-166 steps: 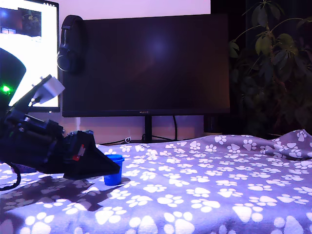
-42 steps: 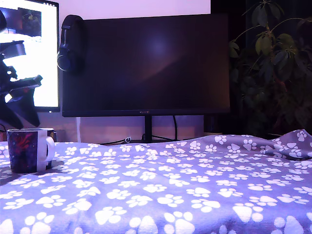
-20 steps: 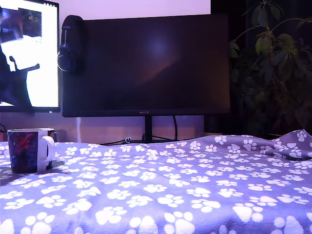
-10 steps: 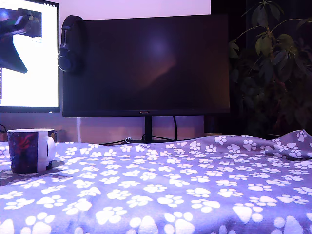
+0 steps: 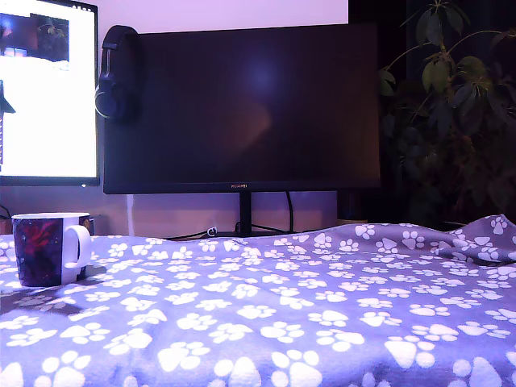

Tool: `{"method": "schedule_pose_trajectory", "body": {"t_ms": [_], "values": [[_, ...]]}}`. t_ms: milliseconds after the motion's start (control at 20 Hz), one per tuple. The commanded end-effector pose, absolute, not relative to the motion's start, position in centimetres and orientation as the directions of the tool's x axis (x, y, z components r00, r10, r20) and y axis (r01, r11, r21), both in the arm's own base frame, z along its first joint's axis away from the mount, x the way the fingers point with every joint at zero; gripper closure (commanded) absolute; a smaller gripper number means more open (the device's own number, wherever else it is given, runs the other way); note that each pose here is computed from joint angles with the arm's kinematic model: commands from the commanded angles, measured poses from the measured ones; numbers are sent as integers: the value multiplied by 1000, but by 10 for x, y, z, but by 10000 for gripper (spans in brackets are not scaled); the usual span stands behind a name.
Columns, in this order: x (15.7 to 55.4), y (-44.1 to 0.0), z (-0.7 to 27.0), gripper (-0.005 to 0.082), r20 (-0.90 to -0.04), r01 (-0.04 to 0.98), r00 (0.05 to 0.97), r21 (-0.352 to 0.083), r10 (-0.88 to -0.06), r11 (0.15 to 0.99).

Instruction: Pick up the coffee capsules on the table and drop them inside the coffee cup

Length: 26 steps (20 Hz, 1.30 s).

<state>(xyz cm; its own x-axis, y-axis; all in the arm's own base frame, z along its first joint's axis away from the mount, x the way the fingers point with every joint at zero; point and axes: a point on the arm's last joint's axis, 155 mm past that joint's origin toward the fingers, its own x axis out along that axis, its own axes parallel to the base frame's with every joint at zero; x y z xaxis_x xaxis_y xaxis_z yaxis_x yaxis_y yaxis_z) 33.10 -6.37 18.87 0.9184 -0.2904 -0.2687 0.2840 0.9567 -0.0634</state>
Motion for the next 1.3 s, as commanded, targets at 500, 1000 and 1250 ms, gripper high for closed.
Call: {"method": "schedule_pose_trajectory", "body": {"t_ms": [500, 1000, 1250], "values": [[289, -55, 147, 793, -206, 234, 943, -152, -262, 960], [264, -49, 123, 793, -216, 195, 947, -200, -238, 960], [256, -42, 128, 793, -197, 164, 960, -190, -201, 968]]}}
